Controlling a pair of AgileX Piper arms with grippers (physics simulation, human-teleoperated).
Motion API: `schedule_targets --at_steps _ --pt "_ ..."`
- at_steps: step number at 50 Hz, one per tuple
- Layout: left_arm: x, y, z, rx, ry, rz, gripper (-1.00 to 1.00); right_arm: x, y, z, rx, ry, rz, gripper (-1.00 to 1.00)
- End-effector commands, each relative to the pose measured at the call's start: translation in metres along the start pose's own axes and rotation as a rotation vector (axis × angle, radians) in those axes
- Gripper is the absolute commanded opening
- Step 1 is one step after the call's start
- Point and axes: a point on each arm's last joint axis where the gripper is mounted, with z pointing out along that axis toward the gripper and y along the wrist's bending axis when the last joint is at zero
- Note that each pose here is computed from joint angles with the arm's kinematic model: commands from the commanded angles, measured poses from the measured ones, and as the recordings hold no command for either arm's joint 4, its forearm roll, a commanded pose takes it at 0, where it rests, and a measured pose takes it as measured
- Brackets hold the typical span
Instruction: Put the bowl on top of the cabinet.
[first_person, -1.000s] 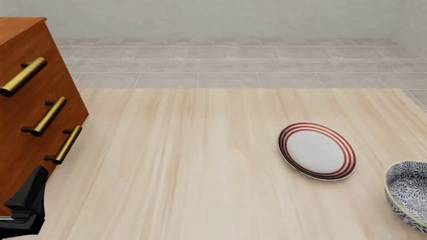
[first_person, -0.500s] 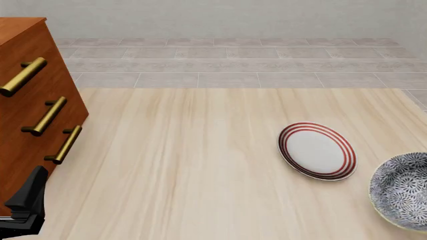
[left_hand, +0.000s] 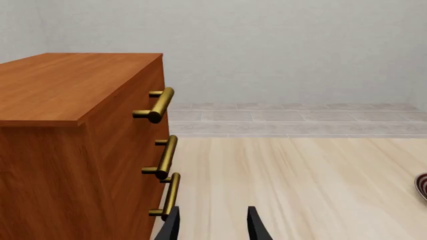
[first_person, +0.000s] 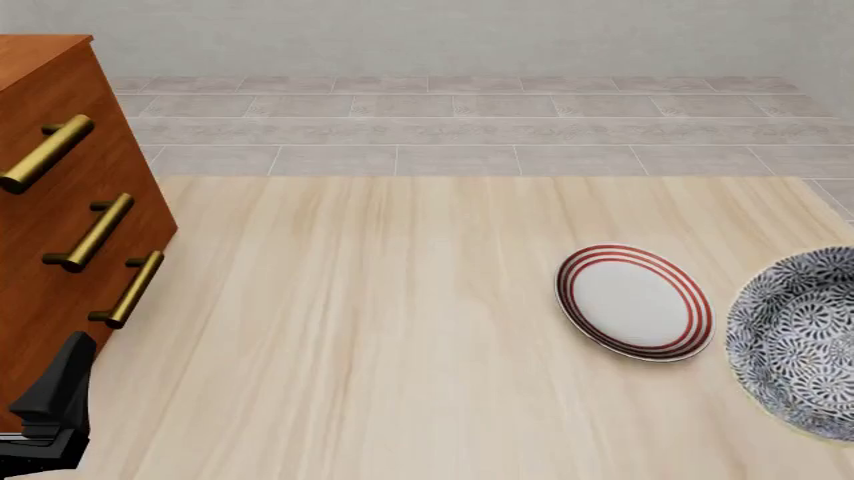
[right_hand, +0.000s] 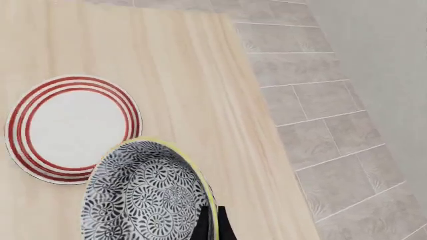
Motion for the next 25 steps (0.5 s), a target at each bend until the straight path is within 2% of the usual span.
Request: schedule_targets --at_steps 1,3,4,7,10,12,17,18,20,21,25 --pt "0.000 0.000 0.000 0.000 0.000 0.001 1.00 -0.014 0.004 -0.051 -0.042 -0.156 0.021 -1.00" --pt "0.000 0.000 0.000 0.000 0.000 0.000 1.00 -0.014 0.005 -0.049 -0.049 -0.160 0.049 -1.00" --pt "0.000 0.000 0.000 0.000 0.000 0.000 1.00 -0.011 0.007 -0.048 -0.058 -0.165 0.032 -1.00" --pt "0.000 0.000 0.000 0.000 0.000 0.000 1.00 -0.008 0.010 -0.051 -0.077 -0.180 0.040 -1.00" --pt "0.000 0.000 0.000 0.000 0.000 0.001 1.00 -0.009 0.011 -0.060 -0.099 -0.226 0.047 -1.00" --pt "0.000 0.000 0.000 0.000 0.000 0.001 1.00 -0.013 0.011 -0.068 -0.114 -0.266 0.075 -1.00" --pt "0.000 0.000 0.000 0.000 0.000 0.001 1.00 -0.014 0.011 -0.072 -0.120 -0.296 0.060 -1.00" --pt "0.000 0.000 0.000 0.000 0.001 0.000 1.00 -0.014 0.013 -0.076 -0.160 -0.339 0.077 -1.00" --pt "0.000 0.000 0.000 0.000 0.000 0.001 1.00 -0.012 0.015 -0.076 -0.178 -0.347 0.059 -1.00" --pt "0.000 0.000 0.000 0.000 0.000 0.001 1.00 -0.012 0.015 -0.077 -0.177 -0.353 0.077 -1.00" --pt "0.000 0.000 0.000 0.000 0.000 0.000 1.00 -0.009 0.018 -0.078 -0.207 -0.374 0.071 -1.00"
